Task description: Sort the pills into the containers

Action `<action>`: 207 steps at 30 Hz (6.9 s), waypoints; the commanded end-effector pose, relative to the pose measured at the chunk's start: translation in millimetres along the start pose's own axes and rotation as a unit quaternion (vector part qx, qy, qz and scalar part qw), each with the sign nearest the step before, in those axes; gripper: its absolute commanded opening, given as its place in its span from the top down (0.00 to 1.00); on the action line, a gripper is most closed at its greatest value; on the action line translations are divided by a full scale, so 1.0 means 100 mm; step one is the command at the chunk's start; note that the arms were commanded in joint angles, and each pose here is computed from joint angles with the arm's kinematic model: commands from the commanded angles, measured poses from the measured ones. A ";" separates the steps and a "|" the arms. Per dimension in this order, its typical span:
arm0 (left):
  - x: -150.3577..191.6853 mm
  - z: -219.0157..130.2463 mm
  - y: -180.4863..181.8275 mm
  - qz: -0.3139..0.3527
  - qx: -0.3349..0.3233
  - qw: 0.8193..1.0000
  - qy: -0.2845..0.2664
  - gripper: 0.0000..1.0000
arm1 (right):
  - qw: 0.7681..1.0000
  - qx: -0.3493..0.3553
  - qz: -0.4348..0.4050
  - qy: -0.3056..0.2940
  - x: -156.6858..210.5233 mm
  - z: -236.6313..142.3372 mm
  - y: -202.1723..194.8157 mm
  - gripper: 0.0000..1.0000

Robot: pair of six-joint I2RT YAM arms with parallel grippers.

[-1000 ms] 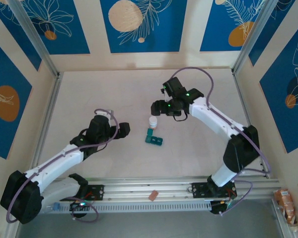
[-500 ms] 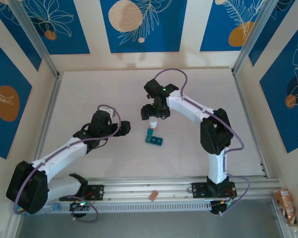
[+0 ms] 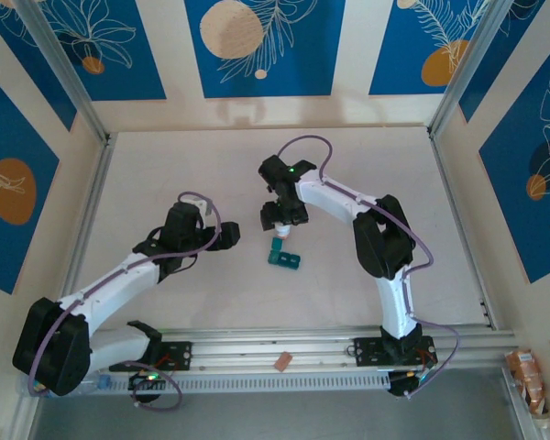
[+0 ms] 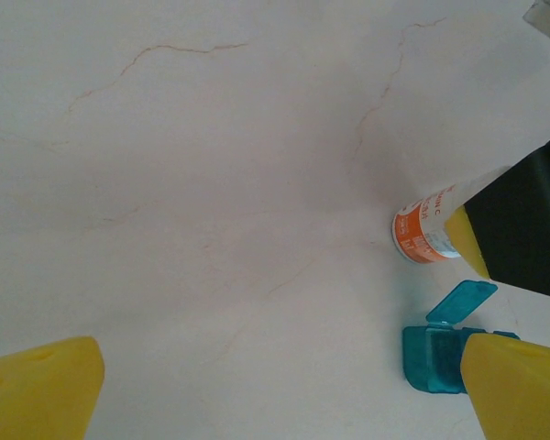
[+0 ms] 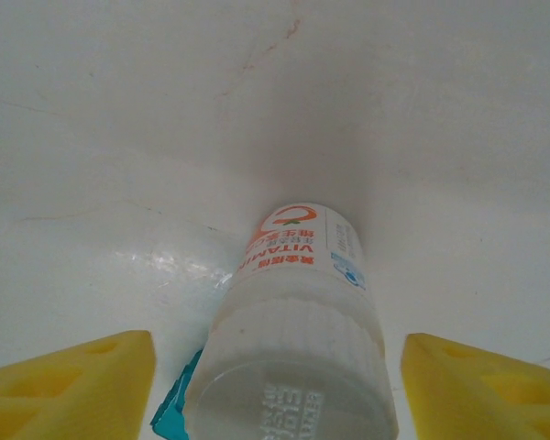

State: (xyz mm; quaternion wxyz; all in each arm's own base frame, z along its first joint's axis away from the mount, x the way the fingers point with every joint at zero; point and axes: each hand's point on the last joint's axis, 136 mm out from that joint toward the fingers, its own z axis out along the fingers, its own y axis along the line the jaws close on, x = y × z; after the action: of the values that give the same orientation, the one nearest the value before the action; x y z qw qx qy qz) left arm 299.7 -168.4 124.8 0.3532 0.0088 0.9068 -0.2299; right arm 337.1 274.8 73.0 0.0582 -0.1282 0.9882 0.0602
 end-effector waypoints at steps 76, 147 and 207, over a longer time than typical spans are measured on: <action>-0.41 0.25 -1.59 0.357 0.367 0.845 -0.157 0.12 | 0.954 -0.297 -0.028 0.021 -0.09 -1.57 0.40 0.61; -0.57 -0.02 -1.82 0.307 0.400 0.850 -0.149 1.00 | 0.937 -0.333 0.076 -0.078 0.09 -1.98 0.04 0.31; -0.76 -0.18 -1.98 0.246 0.455 0.848 -0.114 1.00 | 0.844 -0.463 -0.139 -0.234 -0.17 -2.15 0.51 0.58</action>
State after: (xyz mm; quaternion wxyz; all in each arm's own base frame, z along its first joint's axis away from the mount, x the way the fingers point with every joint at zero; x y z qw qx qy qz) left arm 313.7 -321.7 233.7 0.4422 0.3523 0.6654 -0.4874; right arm 332.9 289.8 280.3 0.2256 -0.1906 0.8191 0.4917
